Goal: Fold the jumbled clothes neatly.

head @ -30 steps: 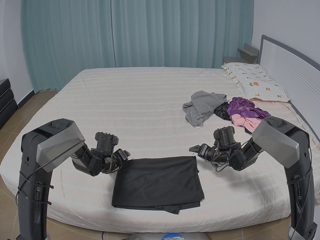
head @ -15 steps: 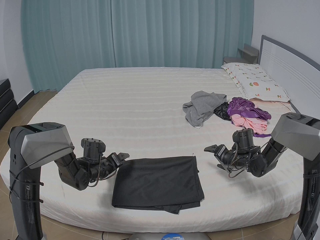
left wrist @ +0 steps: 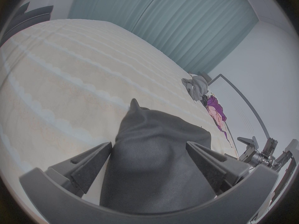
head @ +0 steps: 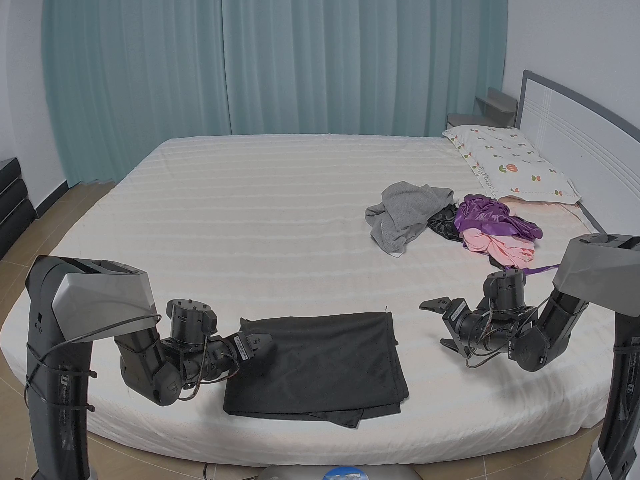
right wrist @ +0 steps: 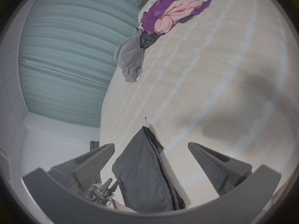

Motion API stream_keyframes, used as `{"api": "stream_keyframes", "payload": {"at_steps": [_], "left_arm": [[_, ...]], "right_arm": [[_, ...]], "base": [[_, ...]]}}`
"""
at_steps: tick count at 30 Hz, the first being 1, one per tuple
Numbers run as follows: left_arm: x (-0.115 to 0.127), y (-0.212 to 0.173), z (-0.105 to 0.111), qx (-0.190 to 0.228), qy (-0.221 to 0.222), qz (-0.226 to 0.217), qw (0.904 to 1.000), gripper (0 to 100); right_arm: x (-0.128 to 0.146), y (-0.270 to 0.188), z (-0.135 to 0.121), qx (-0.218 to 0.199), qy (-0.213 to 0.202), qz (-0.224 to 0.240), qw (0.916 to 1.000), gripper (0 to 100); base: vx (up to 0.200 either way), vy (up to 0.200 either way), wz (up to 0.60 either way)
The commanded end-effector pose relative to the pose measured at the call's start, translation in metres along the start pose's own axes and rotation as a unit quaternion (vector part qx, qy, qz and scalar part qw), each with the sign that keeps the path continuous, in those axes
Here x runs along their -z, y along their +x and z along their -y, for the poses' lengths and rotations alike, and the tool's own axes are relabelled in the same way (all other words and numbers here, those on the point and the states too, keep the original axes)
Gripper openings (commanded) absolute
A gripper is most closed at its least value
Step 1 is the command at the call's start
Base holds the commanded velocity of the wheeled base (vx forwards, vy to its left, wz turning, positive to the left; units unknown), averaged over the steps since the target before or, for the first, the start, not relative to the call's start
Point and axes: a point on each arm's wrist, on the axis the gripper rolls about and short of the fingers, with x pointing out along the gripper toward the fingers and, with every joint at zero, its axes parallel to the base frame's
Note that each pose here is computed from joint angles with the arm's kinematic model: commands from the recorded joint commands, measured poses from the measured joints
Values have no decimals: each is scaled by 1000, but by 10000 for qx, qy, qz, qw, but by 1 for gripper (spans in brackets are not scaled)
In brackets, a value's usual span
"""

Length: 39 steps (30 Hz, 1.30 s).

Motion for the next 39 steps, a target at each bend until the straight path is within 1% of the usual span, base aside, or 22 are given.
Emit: {"api": "stream_keyframes", "payload": {"at_steps": [1, 3, 4, 14, 20, 39], "left_arm": [[4, 2, -1, -22, 10, -65, 10000, 100], [6, 1, 0, -28, 21, -91, 10000, 100], [6, 1, 0, -24, 25, -95, 9999, 0], [11, -3, -1, -141, -5, -151, 9998, 0], [10, -3, -1, -253, -16, -45, 9997, 0], [4, -7, 0, -250, -196, 47, 9995, 0]], "right_arm": [[0, -1, 1, 14, 6, -6, 10000, 100], [0, -1, 0, 10, 5, 5, 10000, 100], [0, -1, 0, 10, 5, 5, 10000, 100], [1, -4, 2, 38, 35, -4, 10000, 100], [1, -5, 3, 51, 38, -11, 10000, 100], [1, -5, 3, 61, 33, -25, 10000, 100]], "base": [[0, 0, 0], [0, 0, 0], [0, 0, 0], [0, 0, 0], [0, 0, 0], [0, 0, 0]]}}
